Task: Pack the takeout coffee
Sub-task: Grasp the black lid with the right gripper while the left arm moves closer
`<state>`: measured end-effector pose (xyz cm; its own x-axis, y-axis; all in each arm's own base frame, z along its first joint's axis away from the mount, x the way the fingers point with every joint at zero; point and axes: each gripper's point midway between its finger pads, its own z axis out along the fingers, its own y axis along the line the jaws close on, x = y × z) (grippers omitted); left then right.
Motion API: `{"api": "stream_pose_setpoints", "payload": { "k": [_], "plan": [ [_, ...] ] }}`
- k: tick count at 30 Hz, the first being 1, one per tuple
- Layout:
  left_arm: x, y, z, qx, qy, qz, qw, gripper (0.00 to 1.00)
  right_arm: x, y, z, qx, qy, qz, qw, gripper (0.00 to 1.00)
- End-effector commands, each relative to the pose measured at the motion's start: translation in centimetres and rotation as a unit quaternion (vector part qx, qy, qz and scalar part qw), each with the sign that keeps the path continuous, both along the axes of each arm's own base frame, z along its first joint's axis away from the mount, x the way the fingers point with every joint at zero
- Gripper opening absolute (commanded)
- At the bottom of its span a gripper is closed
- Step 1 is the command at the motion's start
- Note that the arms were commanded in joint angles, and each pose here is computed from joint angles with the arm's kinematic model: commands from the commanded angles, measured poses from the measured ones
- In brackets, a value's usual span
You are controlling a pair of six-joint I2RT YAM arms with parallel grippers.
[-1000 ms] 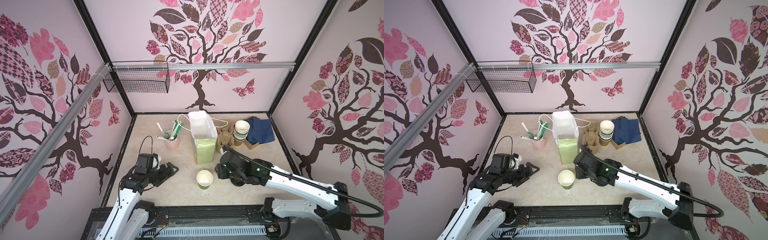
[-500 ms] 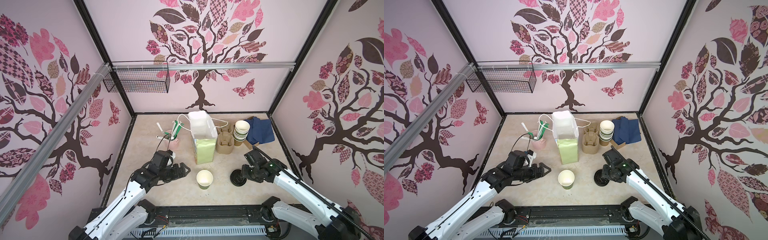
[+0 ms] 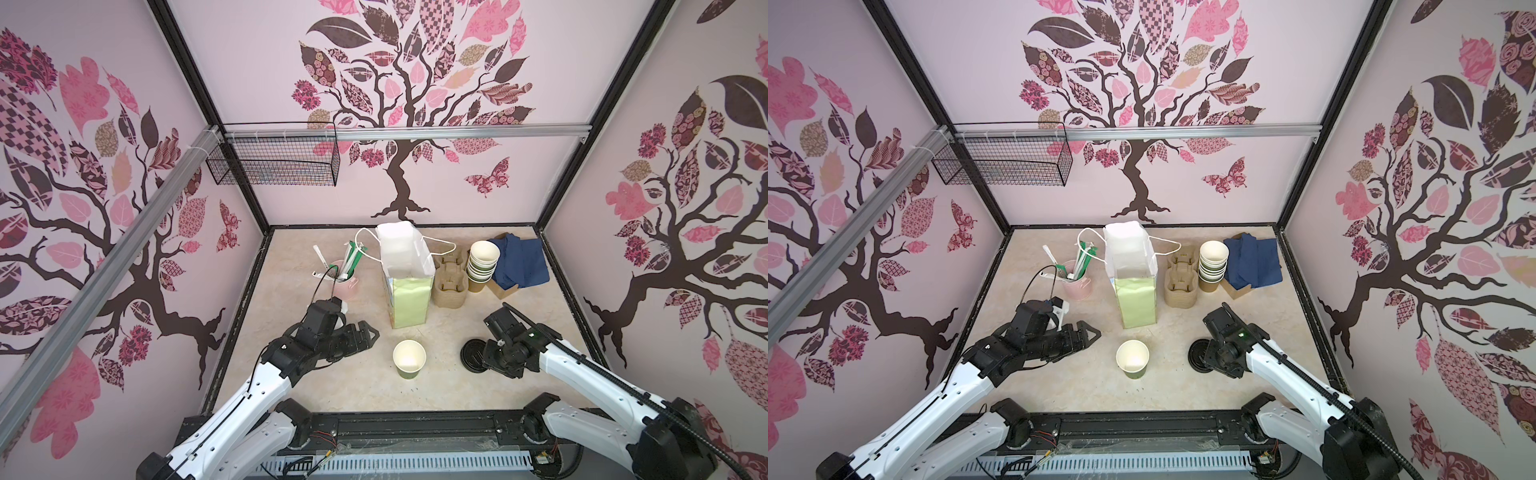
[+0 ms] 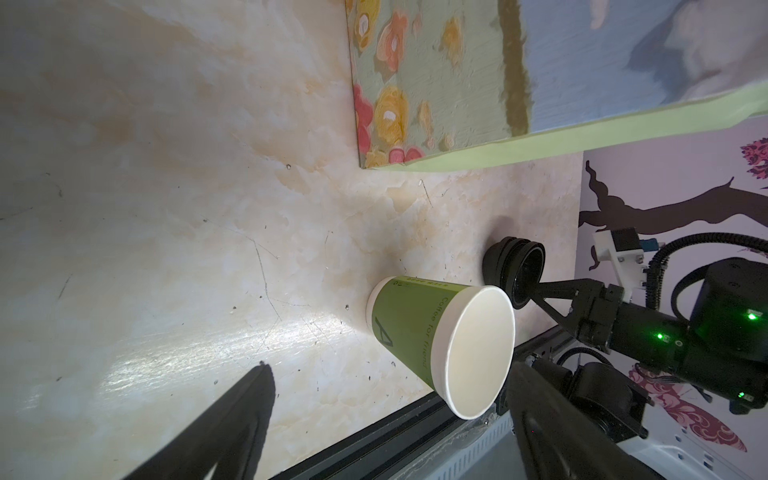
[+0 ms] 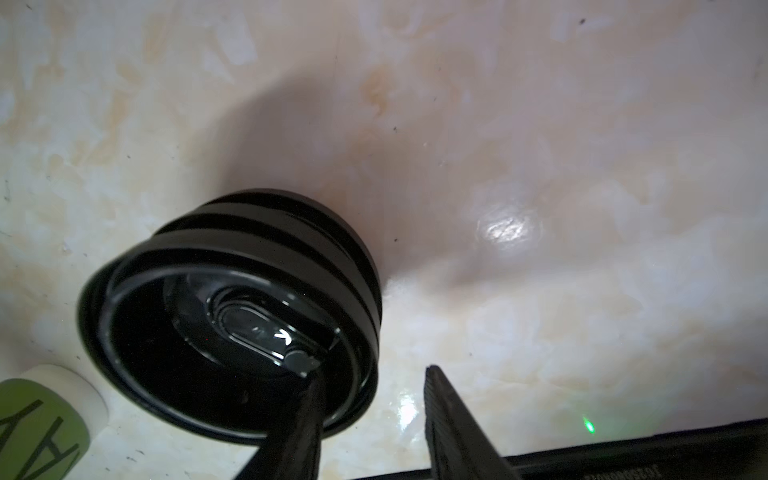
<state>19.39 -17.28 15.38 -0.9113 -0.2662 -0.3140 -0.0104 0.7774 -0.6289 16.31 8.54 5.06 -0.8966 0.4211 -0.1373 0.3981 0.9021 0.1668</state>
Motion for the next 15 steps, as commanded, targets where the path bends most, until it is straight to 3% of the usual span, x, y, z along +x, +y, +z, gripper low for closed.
{"api": "stream_pose_setpoints", "payload": {
  "k": [1,8,15],
  "plan": [
    [0.6,-0.2,0.6,-0.004,-0.014,0.002,1.000,0.91,0.5,0.0,0.3,0.004,-0.010,-0.017,1.000,0.38],
    [0.6,-0.1,0.8,0.001,-0.019,0.004,1.000,0.91,1.2,0.3,0.1,0.005,-0.015,-0.019,1.000,0.26],
    [0.7,0.4,1.2,0.010,-0.028,0.009,1.000,0.91,1.5,0.0,0.0,-0.010,-0.014,-0.020,1.000,0.21]
  ]
}}
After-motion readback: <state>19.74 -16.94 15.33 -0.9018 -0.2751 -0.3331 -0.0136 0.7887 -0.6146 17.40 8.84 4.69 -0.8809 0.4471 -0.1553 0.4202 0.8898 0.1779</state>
